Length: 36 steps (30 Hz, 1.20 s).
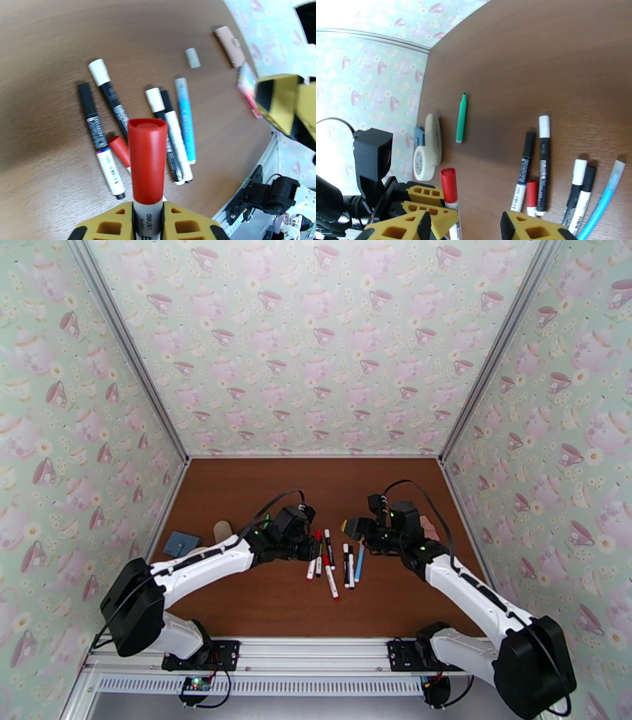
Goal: Open the pen caps
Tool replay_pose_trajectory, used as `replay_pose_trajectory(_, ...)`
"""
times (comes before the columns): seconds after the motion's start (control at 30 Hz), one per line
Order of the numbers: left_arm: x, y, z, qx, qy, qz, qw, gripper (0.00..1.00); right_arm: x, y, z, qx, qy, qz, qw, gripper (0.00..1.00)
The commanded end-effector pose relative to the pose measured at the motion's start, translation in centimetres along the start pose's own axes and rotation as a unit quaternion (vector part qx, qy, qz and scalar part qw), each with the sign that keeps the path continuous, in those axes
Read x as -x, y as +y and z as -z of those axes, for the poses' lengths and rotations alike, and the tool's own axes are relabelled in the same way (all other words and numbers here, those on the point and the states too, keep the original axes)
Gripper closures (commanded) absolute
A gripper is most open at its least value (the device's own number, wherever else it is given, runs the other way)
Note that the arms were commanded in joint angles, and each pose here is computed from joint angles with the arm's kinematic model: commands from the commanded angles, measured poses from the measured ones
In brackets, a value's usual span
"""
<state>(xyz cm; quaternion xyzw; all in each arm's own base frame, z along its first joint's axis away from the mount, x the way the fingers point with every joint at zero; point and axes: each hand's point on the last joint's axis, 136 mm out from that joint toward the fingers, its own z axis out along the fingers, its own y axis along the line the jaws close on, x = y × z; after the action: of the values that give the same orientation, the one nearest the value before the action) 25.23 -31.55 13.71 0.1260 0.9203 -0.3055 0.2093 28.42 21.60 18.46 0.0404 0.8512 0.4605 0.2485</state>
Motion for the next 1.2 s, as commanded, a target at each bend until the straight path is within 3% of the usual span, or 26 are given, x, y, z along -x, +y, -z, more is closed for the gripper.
replay_pose_trajectory(0.0,-0.2,-1.2,0.5,-0.049,-0.001,-0.022,0.999,0.81,0.8,2.1,-0.3,0.028,-0.002,0.003,1.000,0.48)
replay_pose_trajectory(0.33,-0.2,-2.9,1.2,-0.113,0.007,-0.066,0.991,0.80,0.0,3.6,-2.1,0.052,0.036,0.016,0.998,0.48)
replay_pose_trajectory(0.87,0.4,-4.4,1.2,-0.152,0.004,-0.084,0.985,0.80,-1.7,4.2,-4.4,0.051,0.072,0.020,0.996,0.47)
replay_pose_trajectory(1.17,0.7,-4.7,1.1,-0.151,0.001,-0.084,0.985,0.80,-1.9,4.6,-4.5,0.058,0.078,0.019,0.995,0.63)
